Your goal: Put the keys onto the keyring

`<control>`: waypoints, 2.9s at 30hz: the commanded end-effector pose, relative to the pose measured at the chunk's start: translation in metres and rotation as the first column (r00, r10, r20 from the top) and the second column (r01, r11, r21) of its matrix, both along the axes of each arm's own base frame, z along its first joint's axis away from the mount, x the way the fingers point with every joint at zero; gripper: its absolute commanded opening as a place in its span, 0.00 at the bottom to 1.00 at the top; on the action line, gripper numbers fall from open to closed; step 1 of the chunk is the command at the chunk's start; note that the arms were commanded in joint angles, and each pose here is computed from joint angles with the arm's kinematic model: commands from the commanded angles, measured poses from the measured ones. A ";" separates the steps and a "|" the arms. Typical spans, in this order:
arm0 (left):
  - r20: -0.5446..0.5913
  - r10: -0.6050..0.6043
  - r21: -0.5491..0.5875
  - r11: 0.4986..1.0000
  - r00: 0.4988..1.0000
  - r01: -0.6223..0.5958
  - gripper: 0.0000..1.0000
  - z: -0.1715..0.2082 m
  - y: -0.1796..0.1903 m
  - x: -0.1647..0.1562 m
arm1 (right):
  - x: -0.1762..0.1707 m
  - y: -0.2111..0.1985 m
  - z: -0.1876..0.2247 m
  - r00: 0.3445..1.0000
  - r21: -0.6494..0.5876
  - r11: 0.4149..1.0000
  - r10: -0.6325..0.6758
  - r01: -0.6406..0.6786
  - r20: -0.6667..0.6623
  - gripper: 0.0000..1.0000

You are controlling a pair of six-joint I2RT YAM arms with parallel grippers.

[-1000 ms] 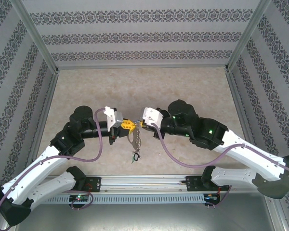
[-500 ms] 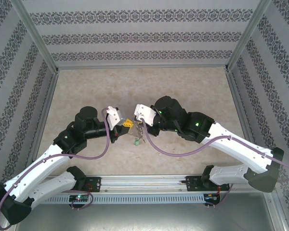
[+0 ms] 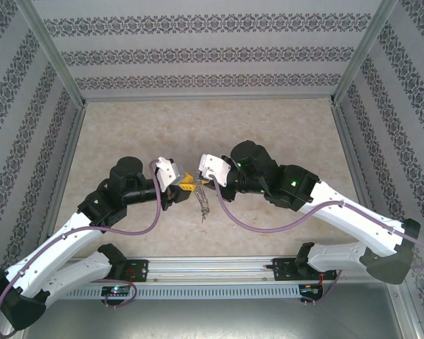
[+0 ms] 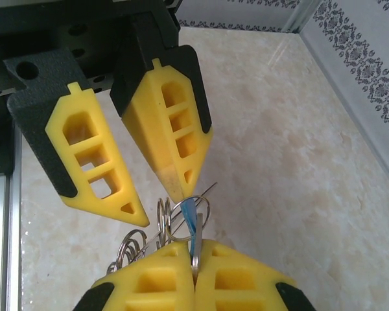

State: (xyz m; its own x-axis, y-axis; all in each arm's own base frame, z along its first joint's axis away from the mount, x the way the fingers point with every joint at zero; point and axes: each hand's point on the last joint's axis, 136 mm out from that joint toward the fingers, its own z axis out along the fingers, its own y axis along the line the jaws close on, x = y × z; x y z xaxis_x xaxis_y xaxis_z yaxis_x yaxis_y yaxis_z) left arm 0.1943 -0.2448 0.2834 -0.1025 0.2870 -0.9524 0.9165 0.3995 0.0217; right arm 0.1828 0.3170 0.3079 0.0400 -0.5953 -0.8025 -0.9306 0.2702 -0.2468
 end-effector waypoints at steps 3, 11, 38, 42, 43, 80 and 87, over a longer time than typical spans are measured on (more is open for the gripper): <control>0.089 0.016 0.025 1.000 0.996 -0.018 0.28 0.016 0.009 -0.001 | -0.010 0.004 0.020 0.999 0.064 0.997 0.047 -0.048 0.019 0.00; 0.128 -0.030 -0.009 0.999 0.991 0.031 0.29 0.034 0.006 -0.009 | -0.013 0.005 0.020 0.998 0.066 0.996 0.062 -0.063 0.011 0.00; 0.107 -0.100 -0.052 0.993 0.989 0.106 0.00 0.039 -0.006 -0.016 | -0.011 0.004 0.026 0.999 0.090 0.995 0.036 -0.038 0.018 0.00; 0.125 -0.019 -0.075 0.997 0.992 0.029 0.00 0.045 0.001 -0.006 | -0.009 0.001 0.026 1.000 0.088 0.996 0.018 -0.020 0.021 0.00; 0.131 0.003 -0.080 0.997 0.991 0.007 0.00 0.046 0.003 -0.004 | -0.009 0.000 0.025 1.000 0.086 0.996 0.014 -0.015 0.020 0.00; 0.205 -0.029 -0.251 0.964 0.978 0.081 0.00 0.081 0.002 -0.020 | -0.009 0.022 0.004 0.994 0.084 0.994 0.074 -0.067 -0.080 0.00; 0.202 -0.040 -0.250 0.964 0.979 0.091 0.00 0.080 0.001 -0.022 | -0.008 0.019 0.012 0.997 0.106 0.993 0.061 -0.055 -0.054 0.00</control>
